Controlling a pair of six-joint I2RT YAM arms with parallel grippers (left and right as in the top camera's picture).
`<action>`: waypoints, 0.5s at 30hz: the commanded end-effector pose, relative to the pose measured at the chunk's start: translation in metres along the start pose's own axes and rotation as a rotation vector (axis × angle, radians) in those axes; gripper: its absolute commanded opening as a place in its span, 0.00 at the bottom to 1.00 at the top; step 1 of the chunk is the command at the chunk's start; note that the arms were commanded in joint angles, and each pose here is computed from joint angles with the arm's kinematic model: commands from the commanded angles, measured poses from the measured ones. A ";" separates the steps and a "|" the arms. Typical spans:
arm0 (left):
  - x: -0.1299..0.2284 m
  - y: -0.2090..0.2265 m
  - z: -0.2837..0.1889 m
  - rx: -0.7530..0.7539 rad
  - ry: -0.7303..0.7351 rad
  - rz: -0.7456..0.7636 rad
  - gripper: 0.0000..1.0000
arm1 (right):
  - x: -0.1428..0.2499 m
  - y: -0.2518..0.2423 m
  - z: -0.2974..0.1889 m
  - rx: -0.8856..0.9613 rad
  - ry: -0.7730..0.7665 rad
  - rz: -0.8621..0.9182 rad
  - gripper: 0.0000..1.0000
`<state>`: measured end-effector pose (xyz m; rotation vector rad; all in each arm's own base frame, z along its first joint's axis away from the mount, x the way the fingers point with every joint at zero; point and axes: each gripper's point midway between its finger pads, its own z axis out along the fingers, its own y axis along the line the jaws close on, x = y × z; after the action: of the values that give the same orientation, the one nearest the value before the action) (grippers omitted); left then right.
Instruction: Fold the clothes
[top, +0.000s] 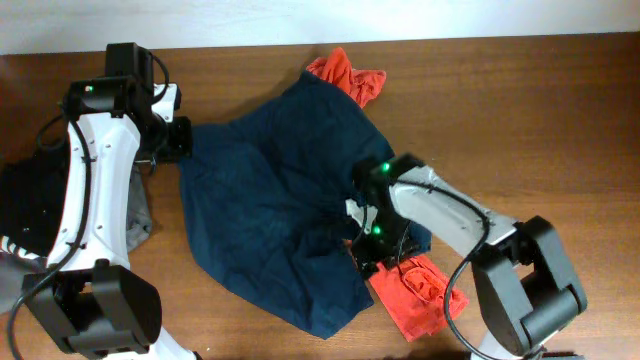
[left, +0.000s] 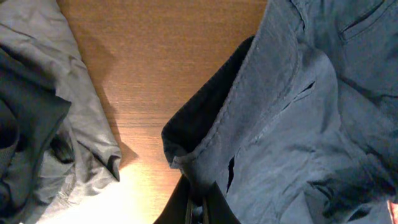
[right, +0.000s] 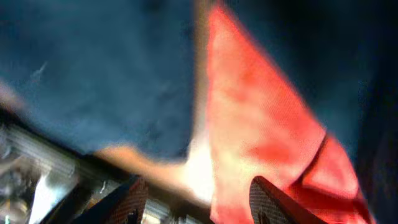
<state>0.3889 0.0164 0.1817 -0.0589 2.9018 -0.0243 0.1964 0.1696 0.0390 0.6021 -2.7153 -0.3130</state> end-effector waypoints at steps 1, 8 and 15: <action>-0.003 0.003 -0.001 -0.014 -0.010 -0.012 0.01 | 0.005 -0.025 0.019 0.105 -0.005 0.191 0.61; -0.002 0.003 -0.001 -0.014 -0.009 -0.012 0.01 | 0.017 -0.071 0.048 0.277 -0.067 0.491 0.64; -0.002 0.003 -0.001 -0.015 -0.008 -0.012 0.00 | 0.032 -0.118 0.042 0.335 -0.094 0.815 0.08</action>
<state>0.3892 0.0163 0.1818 -0.0588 2.9002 -0.0248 0.2034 0.1149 -0.0037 -0.1969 -2.8941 0.0176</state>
